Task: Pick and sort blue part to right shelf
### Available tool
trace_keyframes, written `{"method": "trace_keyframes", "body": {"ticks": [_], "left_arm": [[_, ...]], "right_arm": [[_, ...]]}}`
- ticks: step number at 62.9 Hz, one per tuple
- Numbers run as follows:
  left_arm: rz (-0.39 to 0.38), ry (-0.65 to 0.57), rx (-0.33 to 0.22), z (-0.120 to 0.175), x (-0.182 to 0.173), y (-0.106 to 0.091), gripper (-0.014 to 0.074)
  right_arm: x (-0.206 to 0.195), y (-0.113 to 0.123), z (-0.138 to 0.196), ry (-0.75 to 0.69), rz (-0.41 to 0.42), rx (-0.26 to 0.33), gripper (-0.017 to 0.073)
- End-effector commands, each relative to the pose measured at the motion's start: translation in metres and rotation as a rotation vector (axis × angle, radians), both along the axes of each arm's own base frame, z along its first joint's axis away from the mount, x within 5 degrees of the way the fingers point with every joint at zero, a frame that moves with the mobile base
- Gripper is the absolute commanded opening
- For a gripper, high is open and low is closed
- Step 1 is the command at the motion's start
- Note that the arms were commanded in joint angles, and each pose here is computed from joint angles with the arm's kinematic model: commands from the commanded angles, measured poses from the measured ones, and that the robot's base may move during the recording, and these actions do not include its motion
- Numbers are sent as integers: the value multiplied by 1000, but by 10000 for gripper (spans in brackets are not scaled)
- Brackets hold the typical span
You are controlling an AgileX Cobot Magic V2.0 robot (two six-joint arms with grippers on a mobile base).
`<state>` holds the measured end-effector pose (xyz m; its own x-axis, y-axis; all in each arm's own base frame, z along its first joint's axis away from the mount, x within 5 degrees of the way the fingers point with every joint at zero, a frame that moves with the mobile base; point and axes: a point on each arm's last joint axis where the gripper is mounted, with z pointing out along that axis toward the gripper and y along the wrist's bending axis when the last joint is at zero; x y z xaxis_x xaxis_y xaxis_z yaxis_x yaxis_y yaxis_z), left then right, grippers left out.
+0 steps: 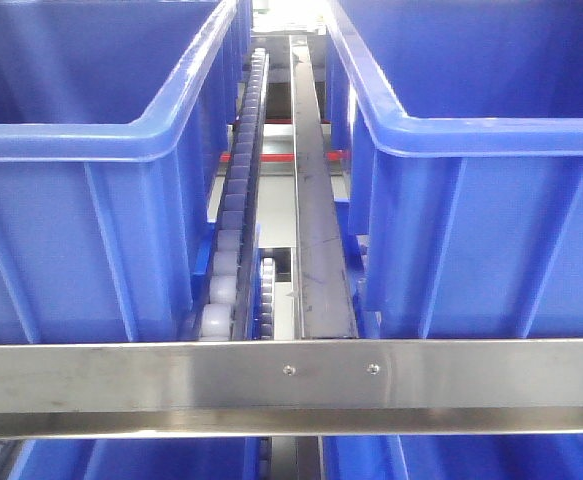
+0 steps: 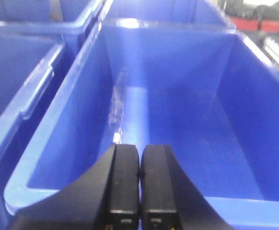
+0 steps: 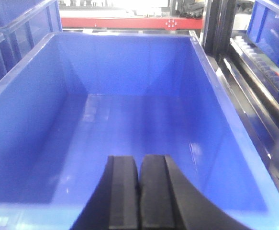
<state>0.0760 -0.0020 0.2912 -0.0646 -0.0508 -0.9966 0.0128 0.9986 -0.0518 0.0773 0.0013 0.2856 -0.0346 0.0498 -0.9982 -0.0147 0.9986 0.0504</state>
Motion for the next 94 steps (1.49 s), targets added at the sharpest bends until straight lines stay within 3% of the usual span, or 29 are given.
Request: {"method": "trace_keyframes", "body": {"ticks": [1,33,49,72,82,94], "left_arm": [[19,-117,-17,17,-2,2,134],[19,-117,-17,17,-2,2,134],[19,-117,-17,17,-2,2,134],[19,-115,-17,17,-2,2,134],[19,-113,-17,17,-2,2,134],[19,-114,-17,17,-2,2,134]], "right_arm": [[-2,0,15,-91,-6,0,55],[-2,0,15,-88,-6,0,55],[-12,-1,-7,-101,-6,1,55],[-25,0,-63,-272,5,4,55],[-25,0,-63,-269,0,-45,55],[-26,0,-62,-275,0,-45,55]]}}
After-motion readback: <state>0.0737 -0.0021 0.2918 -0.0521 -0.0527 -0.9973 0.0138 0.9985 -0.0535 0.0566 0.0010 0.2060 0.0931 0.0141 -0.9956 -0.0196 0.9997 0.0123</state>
